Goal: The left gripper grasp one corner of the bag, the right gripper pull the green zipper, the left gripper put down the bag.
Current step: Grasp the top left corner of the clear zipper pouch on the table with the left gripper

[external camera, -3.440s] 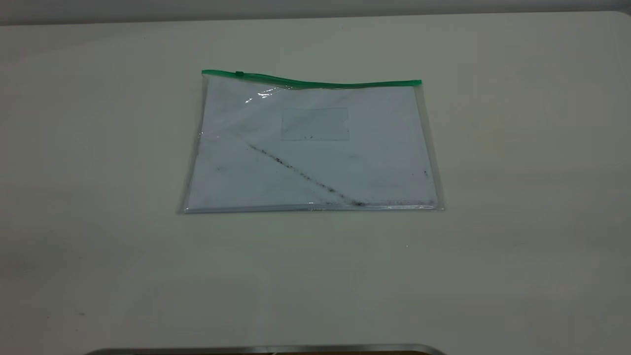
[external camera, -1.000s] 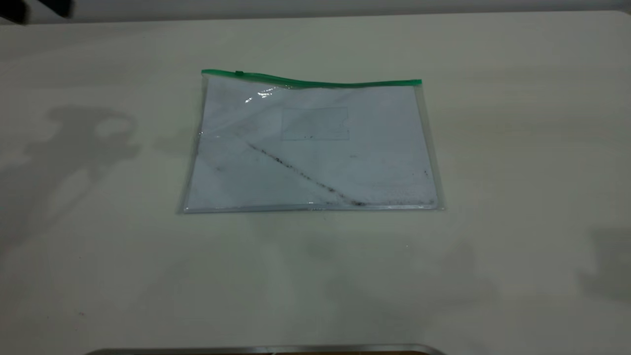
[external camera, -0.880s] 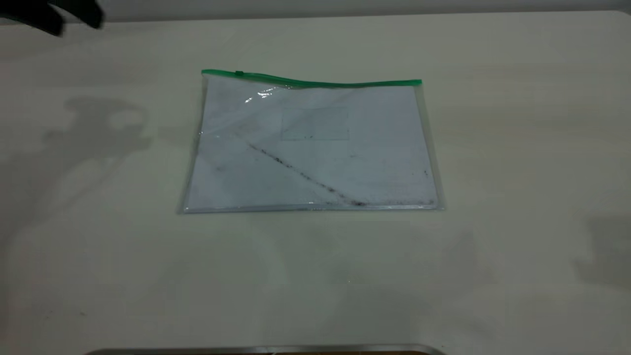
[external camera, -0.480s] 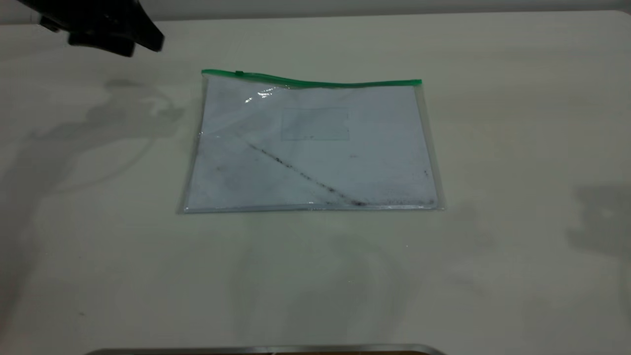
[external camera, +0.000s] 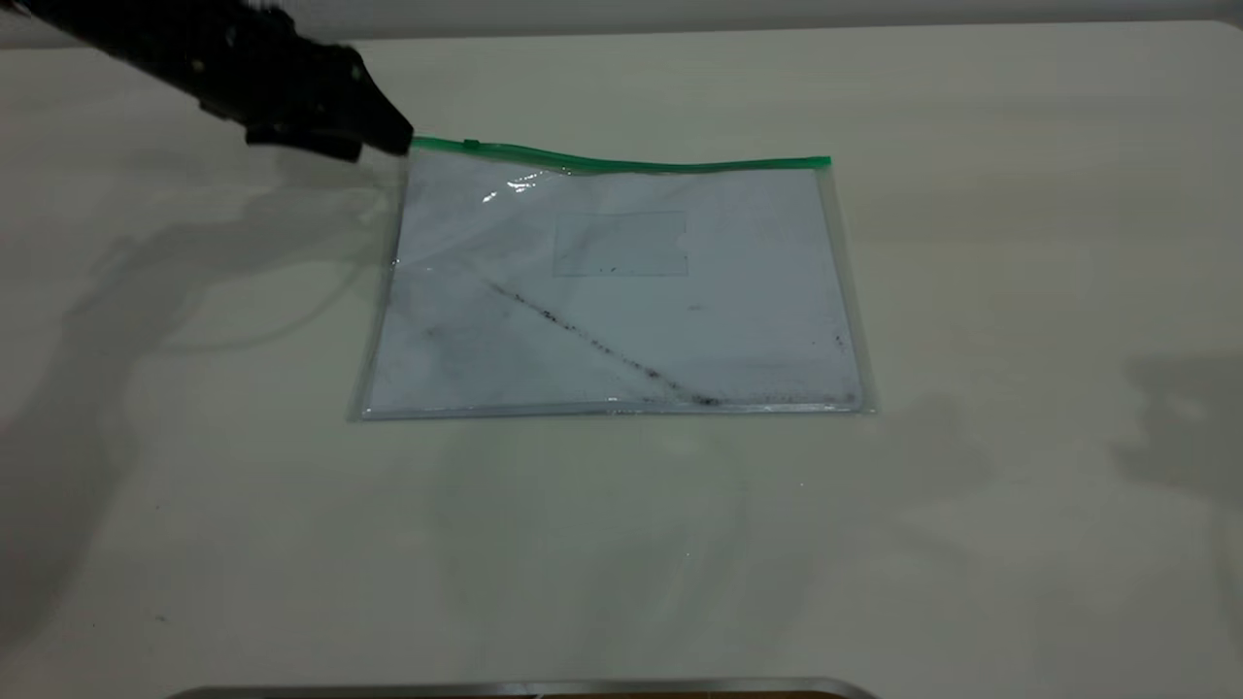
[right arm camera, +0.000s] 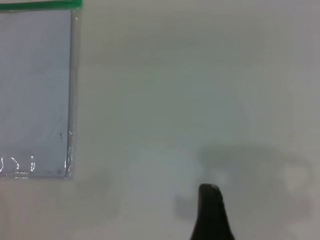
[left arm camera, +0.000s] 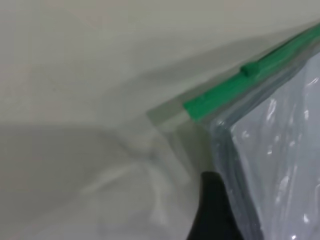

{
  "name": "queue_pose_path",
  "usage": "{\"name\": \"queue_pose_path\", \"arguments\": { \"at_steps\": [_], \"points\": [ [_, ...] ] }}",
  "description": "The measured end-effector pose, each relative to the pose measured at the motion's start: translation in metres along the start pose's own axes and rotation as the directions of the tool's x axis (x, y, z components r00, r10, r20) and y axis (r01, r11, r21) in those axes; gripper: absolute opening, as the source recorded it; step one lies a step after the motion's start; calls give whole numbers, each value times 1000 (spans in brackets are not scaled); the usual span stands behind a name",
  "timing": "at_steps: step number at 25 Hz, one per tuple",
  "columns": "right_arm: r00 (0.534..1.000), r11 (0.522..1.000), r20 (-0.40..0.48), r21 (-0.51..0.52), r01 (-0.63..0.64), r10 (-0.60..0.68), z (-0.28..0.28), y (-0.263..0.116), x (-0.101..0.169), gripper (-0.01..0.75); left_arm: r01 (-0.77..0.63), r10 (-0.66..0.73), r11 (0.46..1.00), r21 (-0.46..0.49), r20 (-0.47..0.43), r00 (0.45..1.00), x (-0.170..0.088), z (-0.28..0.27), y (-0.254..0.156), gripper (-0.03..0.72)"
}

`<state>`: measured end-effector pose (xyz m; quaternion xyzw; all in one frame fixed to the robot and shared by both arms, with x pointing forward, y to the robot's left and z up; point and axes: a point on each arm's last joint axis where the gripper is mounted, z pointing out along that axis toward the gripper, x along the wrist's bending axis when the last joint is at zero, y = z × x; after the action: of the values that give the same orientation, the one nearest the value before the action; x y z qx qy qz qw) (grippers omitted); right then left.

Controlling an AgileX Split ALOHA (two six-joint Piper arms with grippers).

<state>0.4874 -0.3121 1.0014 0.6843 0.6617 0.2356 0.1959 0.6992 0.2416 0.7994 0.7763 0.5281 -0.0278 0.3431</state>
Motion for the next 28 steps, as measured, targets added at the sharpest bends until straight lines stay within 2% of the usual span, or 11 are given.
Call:
{"name": "queue_pose_path", "arguments": {
  "at_steps": [9, 19, 23, 25, 28],
  "points": [
    [1000, 1000, 0, -2, -2, 2, 0, 0, 0, 586, 31, -30, 999, -9, 40, 999, 7, 26, -9, 590],
    [1000, 1000, -2, -2, -4, 4, 0, 0, 0, 586, -12, 16, 999, -53, 81, 997, 0, 42, -6, 582],
    [1000, 1000, -2, -2, -4, 4, 0, 0, 0, 586, -37, 43, 997, -68, 89, 995, -5, 44, -3, 484],
    [1000, 1000, -2, -2, -4, 4, 0, 0, 0, 586, -39, 45, 997, -70, 96, 994, -6, 45, -3, 399],
    [1000, 1000, -2, -2, -4, 4, 0, 0, 0, 586, -58, 66, 996, -75, 107, 992, -7, 45, -3, 228]
  ]
}}
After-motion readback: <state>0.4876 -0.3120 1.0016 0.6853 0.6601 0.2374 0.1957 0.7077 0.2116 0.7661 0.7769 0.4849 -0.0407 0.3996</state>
